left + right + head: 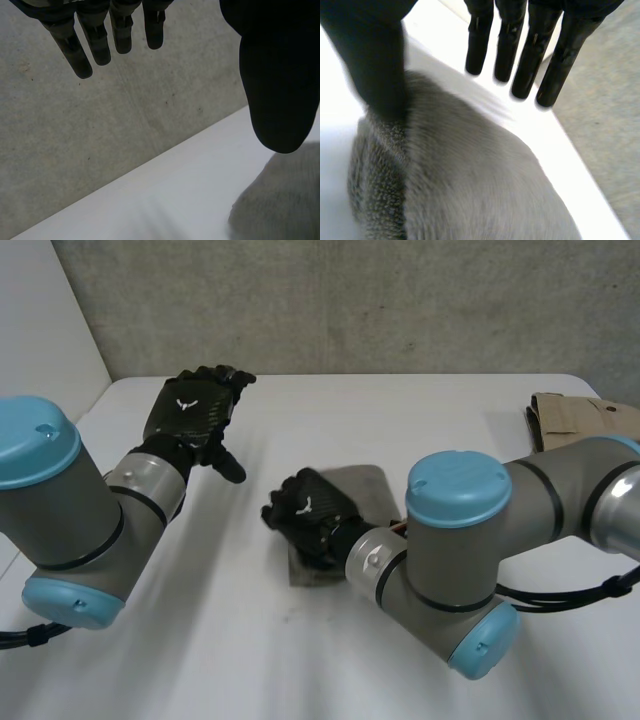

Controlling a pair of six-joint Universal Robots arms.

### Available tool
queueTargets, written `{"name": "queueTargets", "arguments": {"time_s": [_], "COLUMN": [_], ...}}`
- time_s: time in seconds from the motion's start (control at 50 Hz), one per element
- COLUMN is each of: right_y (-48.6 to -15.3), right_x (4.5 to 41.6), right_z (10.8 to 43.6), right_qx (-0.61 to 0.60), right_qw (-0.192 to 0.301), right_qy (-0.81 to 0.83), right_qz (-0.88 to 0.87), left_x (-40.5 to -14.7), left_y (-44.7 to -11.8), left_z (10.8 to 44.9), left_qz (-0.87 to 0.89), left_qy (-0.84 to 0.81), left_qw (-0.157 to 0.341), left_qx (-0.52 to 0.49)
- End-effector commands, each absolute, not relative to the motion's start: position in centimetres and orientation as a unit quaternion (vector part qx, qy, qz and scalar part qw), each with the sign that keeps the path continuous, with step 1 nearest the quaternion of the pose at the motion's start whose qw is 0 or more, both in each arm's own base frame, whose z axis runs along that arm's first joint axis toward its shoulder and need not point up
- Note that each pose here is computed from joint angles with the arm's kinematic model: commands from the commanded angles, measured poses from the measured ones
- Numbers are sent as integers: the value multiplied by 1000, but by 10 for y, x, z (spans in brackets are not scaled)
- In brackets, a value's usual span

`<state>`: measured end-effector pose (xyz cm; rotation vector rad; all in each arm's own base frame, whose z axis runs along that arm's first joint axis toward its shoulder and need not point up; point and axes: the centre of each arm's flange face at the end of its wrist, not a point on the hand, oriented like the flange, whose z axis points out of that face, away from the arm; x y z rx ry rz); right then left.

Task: Fold the laundry.

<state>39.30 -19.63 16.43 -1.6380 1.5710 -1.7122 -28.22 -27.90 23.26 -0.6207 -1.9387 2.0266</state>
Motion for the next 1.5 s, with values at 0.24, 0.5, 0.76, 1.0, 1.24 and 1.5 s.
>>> {"name": "queueTargets", "arguments": {"time_s": [0.24, 0.5, 0.76, 1.0, 1.24, 1.5], "right_y": [-272, -286, -282, -250, -212, -208], "right_x": [338, 341, 333, 312, 312, 330], "right_z": [205, 141, 166, 207, 164, 115], "right_qx": [-310, -341, -361, -331, -355, -399], "right_qw": [209, 171, 130, 110, 126, 116], "right_qy": [729, 783, 760, 704, 702, 692], "right_qz": [-574, -491, -524, -618, -604, -591], "left_x": [-348, -347, -351, -333, -322, -322], "left_y": [-257, -258, -249, -249, -236, -229], "left_z": [190, 127, 167, 279, 308, 314], "left_qz": [595, 509, 529, 612, 601, 604], "left_qy": [-732, -814, -793, -703, -683, -679], "left_qw": [198, 110, 138, 233, 278, 281], "left_qx": [-264, -255, -270, -276, -307, -308]}}
